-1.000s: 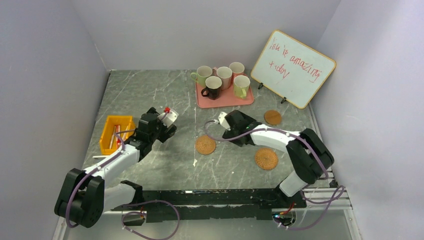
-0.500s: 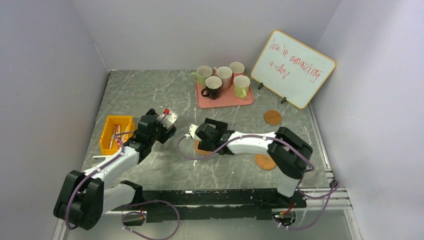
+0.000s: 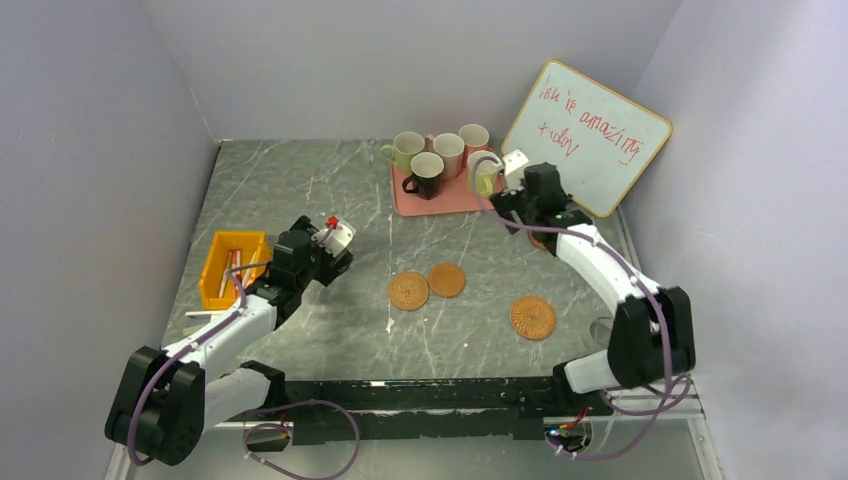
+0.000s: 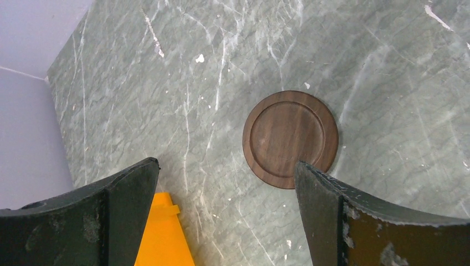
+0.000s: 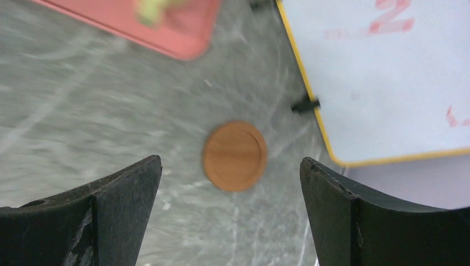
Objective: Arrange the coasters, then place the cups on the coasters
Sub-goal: Move the coaster to the center of the board.
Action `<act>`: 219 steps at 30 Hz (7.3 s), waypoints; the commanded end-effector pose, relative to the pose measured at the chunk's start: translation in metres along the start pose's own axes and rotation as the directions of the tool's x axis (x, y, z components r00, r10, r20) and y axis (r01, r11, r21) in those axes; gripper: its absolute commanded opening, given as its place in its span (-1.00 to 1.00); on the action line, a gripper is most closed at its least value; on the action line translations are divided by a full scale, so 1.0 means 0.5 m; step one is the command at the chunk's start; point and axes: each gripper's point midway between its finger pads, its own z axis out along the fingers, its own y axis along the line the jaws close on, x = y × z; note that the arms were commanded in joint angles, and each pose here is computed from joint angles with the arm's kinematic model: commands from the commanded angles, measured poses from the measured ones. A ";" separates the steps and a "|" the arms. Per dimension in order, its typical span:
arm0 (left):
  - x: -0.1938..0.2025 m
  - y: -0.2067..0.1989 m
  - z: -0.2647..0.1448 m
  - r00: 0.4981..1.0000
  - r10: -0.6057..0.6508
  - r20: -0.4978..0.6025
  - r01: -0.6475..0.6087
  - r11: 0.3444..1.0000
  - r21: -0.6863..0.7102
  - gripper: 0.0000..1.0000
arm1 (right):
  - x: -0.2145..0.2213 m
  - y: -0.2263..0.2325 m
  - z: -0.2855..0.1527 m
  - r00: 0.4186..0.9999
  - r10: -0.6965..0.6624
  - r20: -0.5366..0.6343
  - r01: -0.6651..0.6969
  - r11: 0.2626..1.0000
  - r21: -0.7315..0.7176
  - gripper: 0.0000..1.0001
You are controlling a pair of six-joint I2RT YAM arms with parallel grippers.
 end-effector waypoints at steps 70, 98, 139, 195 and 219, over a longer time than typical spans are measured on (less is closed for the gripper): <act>0.025 0.089 0.017 0.991 -0.136 0.023 0.137 0.982 -0.133 0.93 | -0.005 0.597 -0.067 0.876 -0.404 0.264 0.482 0.702 -0.524 1.00; 0.032 0.097 0.019 0.988 -0.154 0.018 0.155 0.979 -0.133 0.93 | 0.147 0.613 -0.233 0.727 -0.607 0.322 0.542 0.218 -0.812 0.90; 0.139 0.072 0.144 0.937 0.040 -0.346 -0.111 0.976 -0.189 0.93 | -0.082 0.457 -0.197 0.840 -0.301 0.452 0.520 0.683 -0.512 1.00; -0.011 0.105 0.053 0.989 -0.116 0.088 0.128 0.981 -0.148 0.93 | 0.022 0.482 0.025 0.910 -0.402 0.104 0.410 0.826 -0.388 1.00; -0.056 0.018 0.050 0.987 0.015 0.161 -0.005 0.998 -0.061 0.93 | -0.248 0.374 -0.035 0.978 -0.001 0.210 0.079 0.928 -0.364 1.00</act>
